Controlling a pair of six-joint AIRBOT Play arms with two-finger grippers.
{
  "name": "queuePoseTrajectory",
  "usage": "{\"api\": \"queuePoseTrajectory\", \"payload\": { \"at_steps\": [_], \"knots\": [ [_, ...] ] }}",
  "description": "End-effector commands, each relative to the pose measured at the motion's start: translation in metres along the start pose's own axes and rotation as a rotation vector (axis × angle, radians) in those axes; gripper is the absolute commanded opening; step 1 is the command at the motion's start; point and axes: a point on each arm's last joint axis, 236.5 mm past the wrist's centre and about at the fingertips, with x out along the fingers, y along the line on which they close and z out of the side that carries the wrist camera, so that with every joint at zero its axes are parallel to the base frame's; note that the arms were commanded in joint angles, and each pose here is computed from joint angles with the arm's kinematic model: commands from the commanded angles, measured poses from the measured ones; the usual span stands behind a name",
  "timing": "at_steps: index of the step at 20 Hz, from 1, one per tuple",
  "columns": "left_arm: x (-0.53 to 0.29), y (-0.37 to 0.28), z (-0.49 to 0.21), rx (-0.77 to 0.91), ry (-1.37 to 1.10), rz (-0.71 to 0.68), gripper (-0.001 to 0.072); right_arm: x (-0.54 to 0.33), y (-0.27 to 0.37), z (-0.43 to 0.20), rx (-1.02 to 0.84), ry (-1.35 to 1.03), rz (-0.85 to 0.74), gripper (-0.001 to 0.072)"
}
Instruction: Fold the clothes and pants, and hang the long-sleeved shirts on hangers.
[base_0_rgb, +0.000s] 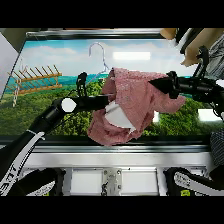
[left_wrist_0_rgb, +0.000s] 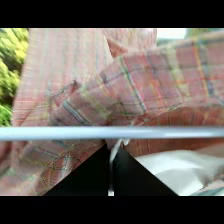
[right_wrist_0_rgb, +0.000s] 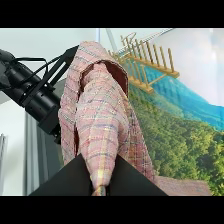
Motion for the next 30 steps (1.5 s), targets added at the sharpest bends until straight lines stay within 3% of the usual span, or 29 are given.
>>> {"api": "queuePoseTrajectory", "payload": {
  "at_steps": [1,7,13,17,22,30],
  "knots": [
    [-0.024,0.019,0.014,0.021,-0.023,0.048,0.0016,0.000,0.005,0.008,0.016,-0.005,-0.015,0.0016],
    [-0.054,0.056,-0.001,-0.055,-0.037,0.089,0.0015,-0.003,0.014,0.043,0.029,-0.117,-0.028,0.0016],
    [-0.062,0.030,0.002,-0.004,-0.073,0.040,0.0016,-0.002,0.022,0.072,0.062,-0.238,0.012,0.0016],
    [-0.072,0.025,0.019,0.005,-0.109,0.037,0.0016,0.004,0.024,0.072,0.089,-0.240,0.017,0.0016],
    [-0.082,0.065,0.029,-0.071,-0.097,0.104,0.0016,0.003,0.031,0.077,0.070,-0.242,0.018,0.0015],
    [-0.057,0.096,0.010,-0.099,0.021,0.160,0.0016,0.002,0.034,0.079,0.064,-0.242,0.020,0.0016]
  ]
}}
